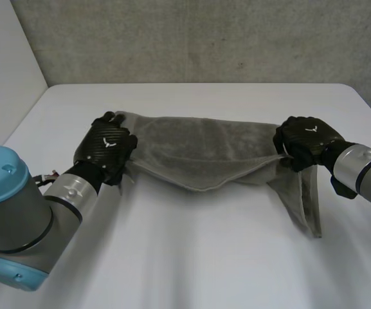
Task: Fold the towel.
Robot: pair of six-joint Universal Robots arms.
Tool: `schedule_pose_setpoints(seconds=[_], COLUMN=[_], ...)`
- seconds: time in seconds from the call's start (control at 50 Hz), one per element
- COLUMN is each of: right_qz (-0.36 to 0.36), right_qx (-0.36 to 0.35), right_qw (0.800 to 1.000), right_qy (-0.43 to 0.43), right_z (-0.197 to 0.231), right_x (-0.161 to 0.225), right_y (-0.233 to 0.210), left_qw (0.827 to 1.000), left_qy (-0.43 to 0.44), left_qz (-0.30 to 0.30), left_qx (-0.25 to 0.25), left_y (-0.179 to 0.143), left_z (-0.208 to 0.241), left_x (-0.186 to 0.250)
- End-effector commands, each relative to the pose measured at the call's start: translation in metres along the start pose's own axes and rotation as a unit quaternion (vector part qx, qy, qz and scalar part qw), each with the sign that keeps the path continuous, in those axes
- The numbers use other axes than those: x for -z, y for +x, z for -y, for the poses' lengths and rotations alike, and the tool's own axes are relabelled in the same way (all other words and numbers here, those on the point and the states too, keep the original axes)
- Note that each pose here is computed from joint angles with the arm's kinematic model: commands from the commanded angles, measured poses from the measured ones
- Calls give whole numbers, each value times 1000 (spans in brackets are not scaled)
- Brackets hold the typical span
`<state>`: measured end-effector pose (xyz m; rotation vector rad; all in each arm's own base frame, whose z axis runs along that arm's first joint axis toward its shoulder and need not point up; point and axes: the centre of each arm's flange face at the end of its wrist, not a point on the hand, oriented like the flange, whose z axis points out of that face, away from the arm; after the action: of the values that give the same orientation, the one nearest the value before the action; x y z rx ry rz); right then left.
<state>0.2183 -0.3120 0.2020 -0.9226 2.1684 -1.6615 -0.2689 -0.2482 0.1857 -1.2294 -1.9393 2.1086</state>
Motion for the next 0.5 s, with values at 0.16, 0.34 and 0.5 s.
schedule_pose_setpoints(seconds=[0.16, 0.34, 0.5], right_qz=[-48, -54, -58], right_qx=[-78, -109, -121], right_qw=[995, 991, 989], right_qy=[-44, -48, -64], right_z=[-31, -48, -59], right_x=[27, 49, 61], right_y=[-15, -30, -35], left_qw=[999, 999, 999], left_qy=[-16, -4, 10], left_qz=[-19, -10, -3], left_qx=[38, 38, 36], left_y=[8, 0, -6], left_z=[-1, 6, 14], left_x=[5, 4, 5])
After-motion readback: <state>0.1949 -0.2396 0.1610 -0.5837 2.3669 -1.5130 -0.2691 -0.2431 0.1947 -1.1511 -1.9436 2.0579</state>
